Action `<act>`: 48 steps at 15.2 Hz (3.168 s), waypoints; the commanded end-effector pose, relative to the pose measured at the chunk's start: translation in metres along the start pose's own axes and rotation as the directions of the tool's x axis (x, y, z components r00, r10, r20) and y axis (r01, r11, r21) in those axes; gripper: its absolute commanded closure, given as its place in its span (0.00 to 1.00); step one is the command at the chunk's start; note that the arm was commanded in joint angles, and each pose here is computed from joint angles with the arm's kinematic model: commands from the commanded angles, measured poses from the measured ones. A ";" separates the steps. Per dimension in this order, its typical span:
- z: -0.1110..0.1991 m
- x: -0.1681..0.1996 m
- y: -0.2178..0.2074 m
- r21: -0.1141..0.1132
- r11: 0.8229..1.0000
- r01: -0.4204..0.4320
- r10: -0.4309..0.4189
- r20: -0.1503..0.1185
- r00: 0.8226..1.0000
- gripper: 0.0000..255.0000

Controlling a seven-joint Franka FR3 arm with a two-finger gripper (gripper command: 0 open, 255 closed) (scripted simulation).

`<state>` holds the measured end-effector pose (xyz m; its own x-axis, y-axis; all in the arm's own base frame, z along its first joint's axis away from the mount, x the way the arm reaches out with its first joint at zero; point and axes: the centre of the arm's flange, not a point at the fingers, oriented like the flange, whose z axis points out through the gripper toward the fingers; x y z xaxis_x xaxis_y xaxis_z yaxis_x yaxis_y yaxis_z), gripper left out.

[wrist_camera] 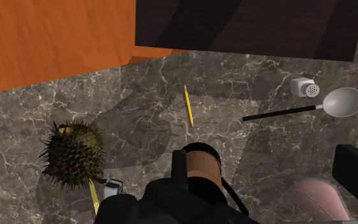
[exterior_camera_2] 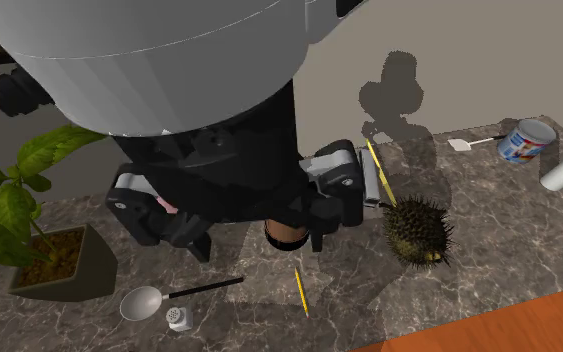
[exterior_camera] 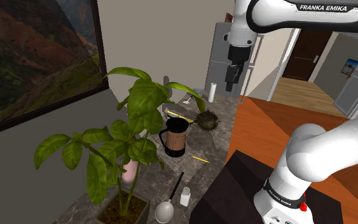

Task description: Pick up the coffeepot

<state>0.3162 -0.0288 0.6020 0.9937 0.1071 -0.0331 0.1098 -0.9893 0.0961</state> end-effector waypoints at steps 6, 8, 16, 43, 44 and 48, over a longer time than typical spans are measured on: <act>0.045 0.047 0.009 0.017 1.000 -0.005 0.005 -0.006 1.000 0.00; 0.063 0.066 0.013 0.024 1.000 -0.007 0.007 -0.008 1.000 0.00; 0.135 0.141 0.026 0.052 0.999 -0.014 0.015 -0.017 1.000 0.00; 0.299 0.276 0.041 0.100 0.995 -0.026 0.029 -0.032 0.999 1.00; 0.299 0.276 0.041 0.100 0.995 -0.026 0.029 -0.032 0.999 1.00; 0.299 0.276 0.041 0.100 0.995 -0.026 0.029 -0.032 0.999 1.00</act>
<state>0.5883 -0.0697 0.3002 0.9967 0.0813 0.0021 0.0813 -0.9967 -0.0025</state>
